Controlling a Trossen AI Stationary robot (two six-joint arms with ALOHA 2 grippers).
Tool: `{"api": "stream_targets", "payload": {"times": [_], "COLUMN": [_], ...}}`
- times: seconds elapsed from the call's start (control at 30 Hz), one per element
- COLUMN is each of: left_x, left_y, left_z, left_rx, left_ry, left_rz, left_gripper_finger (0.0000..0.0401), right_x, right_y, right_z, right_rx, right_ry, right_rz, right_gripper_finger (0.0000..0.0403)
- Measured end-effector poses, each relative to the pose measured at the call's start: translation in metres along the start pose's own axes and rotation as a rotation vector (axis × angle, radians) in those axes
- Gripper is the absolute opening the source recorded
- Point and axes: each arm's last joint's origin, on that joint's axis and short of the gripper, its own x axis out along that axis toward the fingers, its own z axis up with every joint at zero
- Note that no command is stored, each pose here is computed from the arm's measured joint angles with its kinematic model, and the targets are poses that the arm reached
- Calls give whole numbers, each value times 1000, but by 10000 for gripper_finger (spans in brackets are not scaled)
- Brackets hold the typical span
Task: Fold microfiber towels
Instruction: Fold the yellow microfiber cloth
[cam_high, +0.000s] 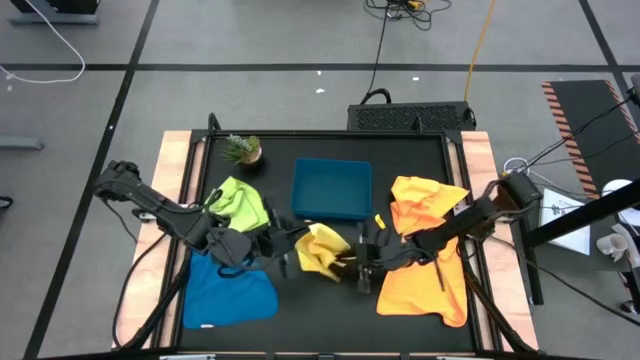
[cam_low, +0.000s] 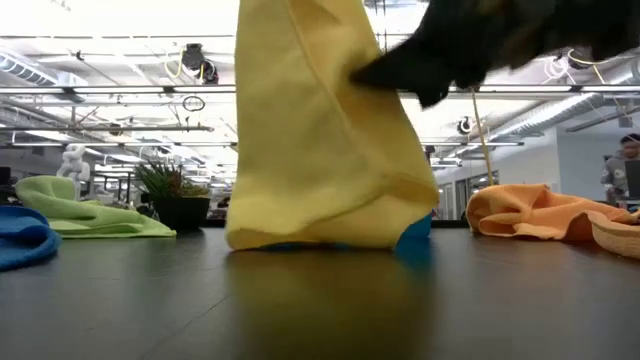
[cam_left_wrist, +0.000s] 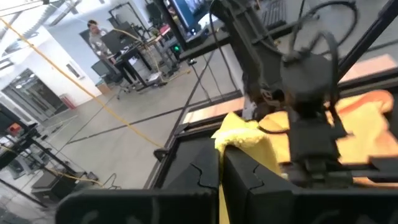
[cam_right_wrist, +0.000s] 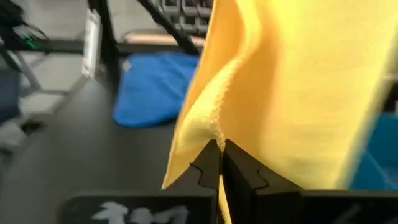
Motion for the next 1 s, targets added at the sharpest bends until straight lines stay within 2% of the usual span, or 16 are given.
{"api": "stream_targets", "payload": {"times": [0.2,0.3,0.53,0.77,0.87,1.0], "left_x": [-14,-24,-51,-74,-87,-108], "left_y": [-11,-19,-39,-53,-55,-48], "left_z": [3,6,11,16,26,49], "left_rx": [-4,-17,-97,-206,-197,-178], "left_ry": [-8,-27,-63,-99,-142,-194], "left_rz": [0,-36,-134,-223,-254,-219], "left_gripper_finger": [5,4,3,3,5,5], "right_x": [-39,-62,-111,-128,-133,-144], "right_y": [17,26,39,51,53,52], "right_z": [36,51,79,83,88,99], "right_rx": [9,-21,37,134,190,231], "right_ry": [-116,-165,-300,-330,-375,-475], "right_rz": [102,162,303,394,425,466], "right_gripper_finger": [1,1,1,0,0,0]}}
